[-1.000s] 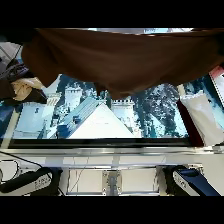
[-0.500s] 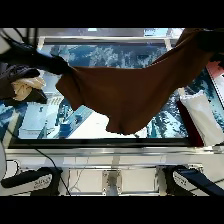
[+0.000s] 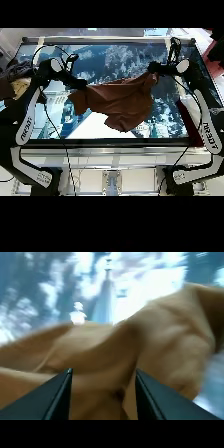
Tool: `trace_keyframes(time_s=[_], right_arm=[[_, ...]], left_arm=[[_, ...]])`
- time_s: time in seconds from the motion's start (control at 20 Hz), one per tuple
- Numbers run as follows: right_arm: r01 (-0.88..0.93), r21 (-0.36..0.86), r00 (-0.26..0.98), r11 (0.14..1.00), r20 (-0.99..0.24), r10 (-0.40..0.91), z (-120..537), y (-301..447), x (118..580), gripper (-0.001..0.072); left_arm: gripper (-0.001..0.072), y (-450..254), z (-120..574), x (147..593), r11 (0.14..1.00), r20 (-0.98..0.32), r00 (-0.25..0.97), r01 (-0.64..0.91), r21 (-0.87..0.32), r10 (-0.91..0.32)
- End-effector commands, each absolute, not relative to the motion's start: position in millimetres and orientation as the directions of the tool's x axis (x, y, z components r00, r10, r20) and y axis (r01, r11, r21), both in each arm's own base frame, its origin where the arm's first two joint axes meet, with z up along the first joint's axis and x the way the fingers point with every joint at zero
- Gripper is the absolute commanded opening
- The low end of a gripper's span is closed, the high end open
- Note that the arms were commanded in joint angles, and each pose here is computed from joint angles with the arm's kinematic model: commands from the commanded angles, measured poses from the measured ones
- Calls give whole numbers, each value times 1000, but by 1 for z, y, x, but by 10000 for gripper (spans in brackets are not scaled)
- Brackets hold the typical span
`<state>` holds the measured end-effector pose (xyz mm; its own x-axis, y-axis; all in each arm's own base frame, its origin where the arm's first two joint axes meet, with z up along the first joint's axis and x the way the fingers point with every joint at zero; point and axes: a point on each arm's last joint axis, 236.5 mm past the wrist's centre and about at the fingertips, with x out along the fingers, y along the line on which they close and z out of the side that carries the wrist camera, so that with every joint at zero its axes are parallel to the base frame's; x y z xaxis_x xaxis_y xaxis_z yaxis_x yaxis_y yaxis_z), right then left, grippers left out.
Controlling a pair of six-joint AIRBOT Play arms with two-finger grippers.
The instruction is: Fold the shirts.
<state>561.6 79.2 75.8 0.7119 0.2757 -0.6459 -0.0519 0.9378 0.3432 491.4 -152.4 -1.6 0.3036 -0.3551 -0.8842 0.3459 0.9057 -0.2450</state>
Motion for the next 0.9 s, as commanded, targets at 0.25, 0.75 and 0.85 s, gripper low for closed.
trace_keyframes(time_s=[0.25,0.75,0.85], right_arm=[[-13,169,654,986,-744,136,110,4,512,453],[122,457,349,881,-851,393,-9,21,360,452],[184,553,332,813,-813,478,-33,45,338,453]], left_arm=[[489,-101,134,557,935,-765,626,341,97,-149],[478,15,120,452,975,-845,487,120,-188,-222],[478,25,86,427,955,-808,532,3,-298,-254]])
